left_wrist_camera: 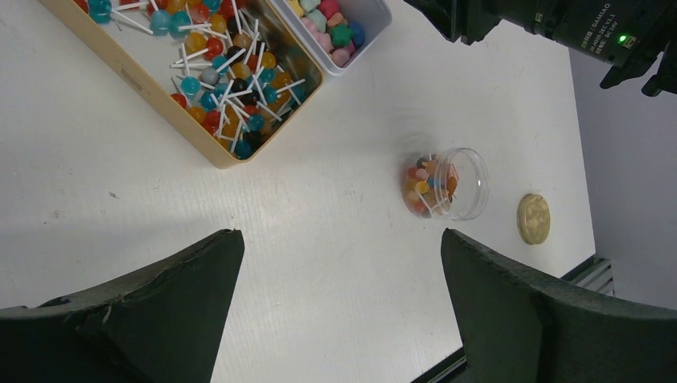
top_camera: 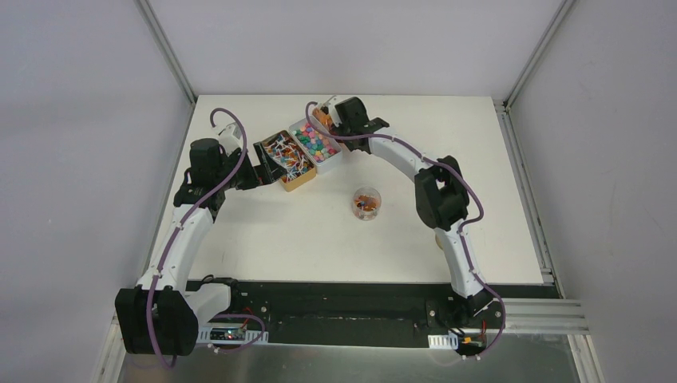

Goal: Pack the candies
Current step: Scoop the fake candies from the storage box.

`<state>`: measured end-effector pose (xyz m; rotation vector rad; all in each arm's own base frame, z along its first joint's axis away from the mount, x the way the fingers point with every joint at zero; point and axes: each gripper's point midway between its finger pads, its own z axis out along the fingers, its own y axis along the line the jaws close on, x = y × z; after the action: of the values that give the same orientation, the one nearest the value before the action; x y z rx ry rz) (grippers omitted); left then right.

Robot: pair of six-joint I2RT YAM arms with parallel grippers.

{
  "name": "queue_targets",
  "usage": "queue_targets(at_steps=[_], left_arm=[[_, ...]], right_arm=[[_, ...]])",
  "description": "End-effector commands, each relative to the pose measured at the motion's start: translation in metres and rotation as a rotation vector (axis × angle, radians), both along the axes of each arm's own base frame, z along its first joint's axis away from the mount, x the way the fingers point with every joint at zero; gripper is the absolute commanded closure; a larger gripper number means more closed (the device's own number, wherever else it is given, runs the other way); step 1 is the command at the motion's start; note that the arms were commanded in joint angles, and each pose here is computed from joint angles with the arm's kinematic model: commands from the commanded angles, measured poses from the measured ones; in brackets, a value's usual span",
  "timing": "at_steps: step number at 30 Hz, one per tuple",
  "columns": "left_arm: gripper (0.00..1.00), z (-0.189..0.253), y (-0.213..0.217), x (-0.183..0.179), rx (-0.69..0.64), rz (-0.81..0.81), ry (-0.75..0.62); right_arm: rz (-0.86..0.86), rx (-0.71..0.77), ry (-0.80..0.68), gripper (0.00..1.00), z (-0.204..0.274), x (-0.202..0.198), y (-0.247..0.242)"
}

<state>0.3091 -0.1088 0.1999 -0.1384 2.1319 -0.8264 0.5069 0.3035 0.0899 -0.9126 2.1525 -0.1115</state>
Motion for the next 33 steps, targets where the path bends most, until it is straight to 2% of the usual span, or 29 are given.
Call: queue_targets(at_steps=[1,8,15,33], left_arm=[[0.01,0.004,0.004,0.002,0.019,0.017,-0.034],[0.01,0.004,0.004,0.003,0.015,0.018,-0.031],[0.01,0.003,0.006,0.002,0.018,0.023,-0.030],[0.01,0.003,0.007,0.002,0.023,0.029,-0.035]], right_arm=[[-0.022,0.001,-0.033,1.00,0.029,0.005,0.006],[-0.011,-0.094,-0.017,1.00,0.025,0.006,0.002],[0.023,-0.099,0.003,1.00,0.005,0.008,0.013],[-0.028,0.127,0.008,1.00,-0.003,0.007,0.008]])
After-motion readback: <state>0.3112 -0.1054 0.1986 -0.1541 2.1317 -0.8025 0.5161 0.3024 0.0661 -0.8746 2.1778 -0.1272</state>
